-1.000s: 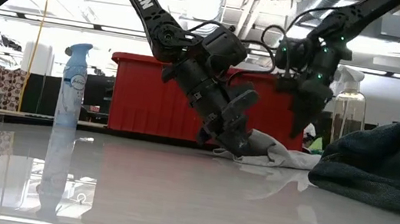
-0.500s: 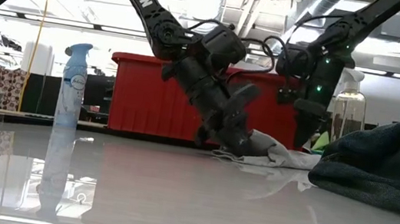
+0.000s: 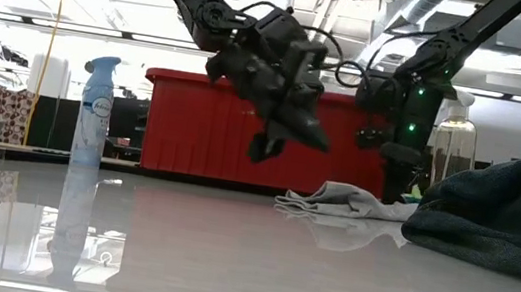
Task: Fold laundry
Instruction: Fold the gray boxer shorts
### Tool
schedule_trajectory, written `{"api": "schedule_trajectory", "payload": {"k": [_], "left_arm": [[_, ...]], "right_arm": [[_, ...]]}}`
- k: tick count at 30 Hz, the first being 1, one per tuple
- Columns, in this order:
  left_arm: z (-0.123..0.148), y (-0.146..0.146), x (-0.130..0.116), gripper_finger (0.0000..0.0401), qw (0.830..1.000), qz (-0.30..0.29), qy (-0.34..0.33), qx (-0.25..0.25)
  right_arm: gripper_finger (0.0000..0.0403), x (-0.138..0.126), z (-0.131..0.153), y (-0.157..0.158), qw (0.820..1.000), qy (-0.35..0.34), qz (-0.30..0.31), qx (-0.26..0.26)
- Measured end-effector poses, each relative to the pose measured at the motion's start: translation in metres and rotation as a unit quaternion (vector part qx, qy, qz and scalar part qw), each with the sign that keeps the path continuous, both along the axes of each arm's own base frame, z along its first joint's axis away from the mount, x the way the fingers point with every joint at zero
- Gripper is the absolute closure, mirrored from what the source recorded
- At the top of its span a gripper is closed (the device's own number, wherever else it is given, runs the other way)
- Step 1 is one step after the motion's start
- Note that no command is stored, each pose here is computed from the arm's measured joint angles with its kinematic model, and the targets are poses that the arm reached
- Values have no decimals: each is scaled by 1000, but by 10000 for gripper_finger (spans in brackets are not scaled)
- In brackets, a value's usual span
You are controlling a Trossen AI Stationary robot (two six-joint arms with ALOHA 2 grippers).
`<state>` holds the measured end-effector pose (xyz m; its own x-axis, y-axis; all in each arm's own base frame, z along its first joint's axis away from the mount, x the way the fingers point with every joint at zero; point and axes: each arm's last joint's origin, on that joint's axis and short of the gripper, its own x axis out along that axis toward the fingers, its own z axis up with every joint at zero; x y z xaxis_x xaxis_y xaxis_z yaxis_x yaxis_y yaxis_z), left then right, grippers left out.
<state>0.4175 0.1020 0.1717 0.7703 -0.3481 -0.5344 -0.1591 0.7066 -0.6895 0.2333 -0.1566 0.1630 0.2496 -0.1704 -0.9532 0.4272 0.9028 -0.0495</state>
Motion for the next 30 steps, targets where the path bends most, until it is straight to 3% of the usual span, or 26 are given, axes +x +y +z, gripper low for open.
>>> {"api": "schedule_trajectory", "payload": {"k": [2, 4, 11, 15, 25, 30], "left_arm": [[4, 2, -5, 401, 999, -16, 11, -30], [9, 4, -7, 401, 1000, -11, 6, -21], [18, -2, 9, 401, 984, 98, -58, 135], [7, -11, 22, 401, 979, 95, -97, 155], [-19, -33, 24, 401, 952, 105, -24, 287], [-42, -36, 25, 401, 952, 103, 10, 287]], "right_arm": [[389, 1, 0, 0, 1000, -2, 2, -2], [389, 1, 1, 0, 1000, -4, 2, -4], [389, 2, 1, 1, 1000, -6, 2, -4], [389, 2, 2, 1, 1000, -6, 3, -4], [388, 3, 2, 1, 1000, -9, 4, -6], [387, 3, 3, 0, 1000, -14, 4, -9]]}}
